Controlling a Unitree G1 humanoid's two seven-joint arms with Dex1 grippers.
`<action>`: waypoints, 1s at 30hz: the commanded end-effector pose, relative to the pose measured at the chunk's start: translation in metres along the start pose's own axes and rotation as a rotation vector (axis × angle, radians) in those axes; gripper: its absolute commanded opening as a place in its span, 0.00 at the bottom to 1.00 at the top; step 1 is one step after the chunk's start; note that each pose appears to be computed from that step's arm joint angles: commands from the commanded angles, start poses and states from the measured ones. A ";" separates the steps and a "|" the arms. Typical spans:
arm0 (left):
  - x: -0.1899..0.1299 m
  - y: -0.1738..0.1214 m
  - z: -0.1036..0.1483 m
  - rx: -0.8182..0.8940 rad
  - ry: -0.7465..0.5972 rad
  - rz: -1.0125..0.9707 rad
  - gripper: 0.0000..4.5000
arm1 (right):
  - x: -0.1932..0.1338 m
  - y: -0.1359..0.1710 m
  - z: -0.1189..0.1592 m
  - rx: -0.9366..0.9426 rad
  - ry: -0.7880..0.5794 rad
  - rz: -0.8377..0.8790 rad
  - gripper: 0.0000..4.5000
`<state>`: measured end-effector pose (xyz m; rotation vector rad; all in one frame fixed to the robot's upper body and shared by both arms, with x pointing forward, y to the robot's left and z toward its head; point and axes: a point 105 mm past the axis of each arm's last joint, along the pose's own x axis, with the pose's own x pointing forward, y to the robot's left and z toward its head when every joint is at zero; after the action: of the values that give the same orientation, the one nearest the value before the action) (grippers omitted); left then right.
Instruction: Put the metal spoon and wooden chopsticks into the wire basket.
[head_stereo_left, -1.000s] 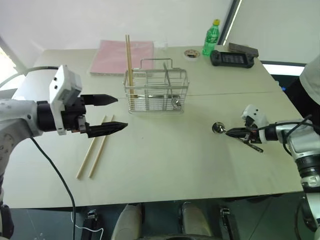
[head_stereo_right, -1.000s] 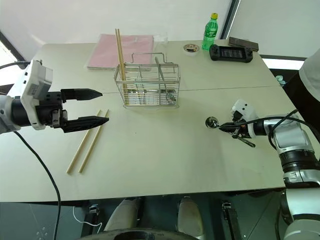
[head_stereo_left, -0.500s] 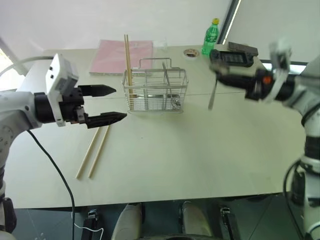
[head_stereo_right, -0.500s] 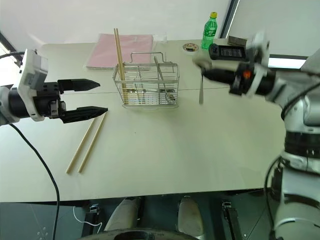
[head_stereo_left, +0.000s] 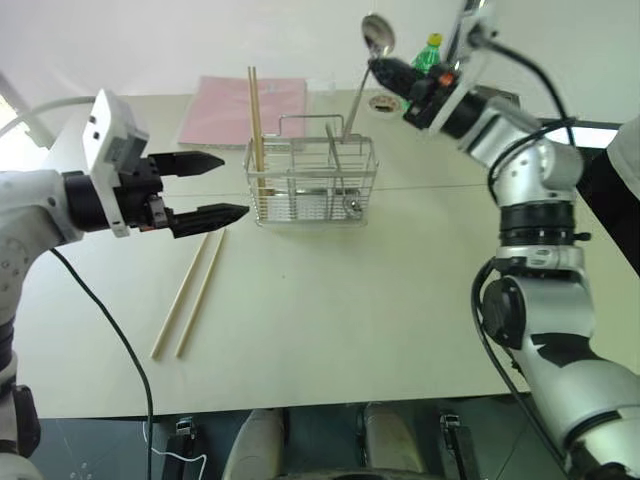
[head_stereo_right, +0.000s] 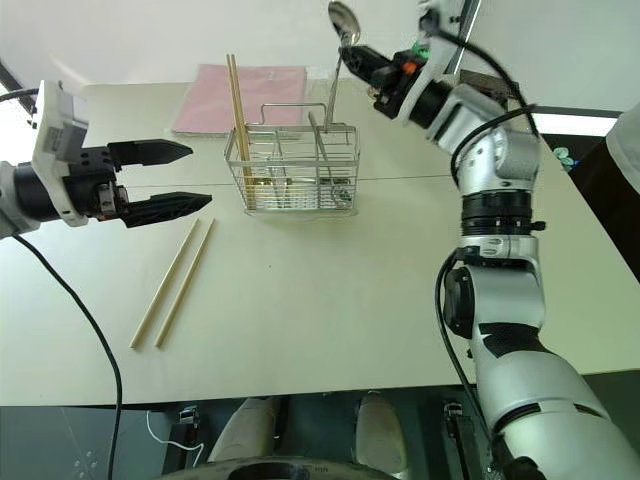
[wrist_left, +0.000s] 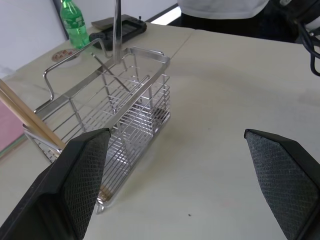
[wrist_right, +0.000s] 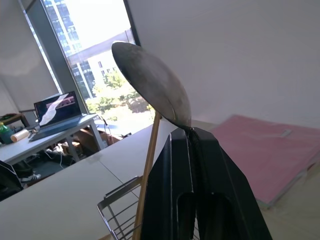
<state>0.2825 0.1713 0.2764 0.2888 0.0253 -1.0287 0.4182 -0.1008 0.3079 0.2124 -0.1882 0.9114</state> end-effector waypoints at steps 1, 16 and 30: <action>-0.007 0.007 0.017 0.071 -0.037 0.048 1.00 | 0.001 0.000 0.017 -0.073 -0.048 -0.004 0.02; -0.004 0.016 0.022 0.093 -0.056 0.066 1.00 | -0.017 -0.005 -0.033 -0.003 0.099 -0.056 0.32; -0.020 0.037 0.014 0.055 -0.039 0.177 1.00 | -0.052 -0.005 0.007 -0.185 0.115 -0.061 1.00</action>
<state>0.3030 0.1867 0.2878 0.3001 -0.0222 -0.9335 0.4056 -0.1415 0.2728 0.0413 -0.0656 0.7993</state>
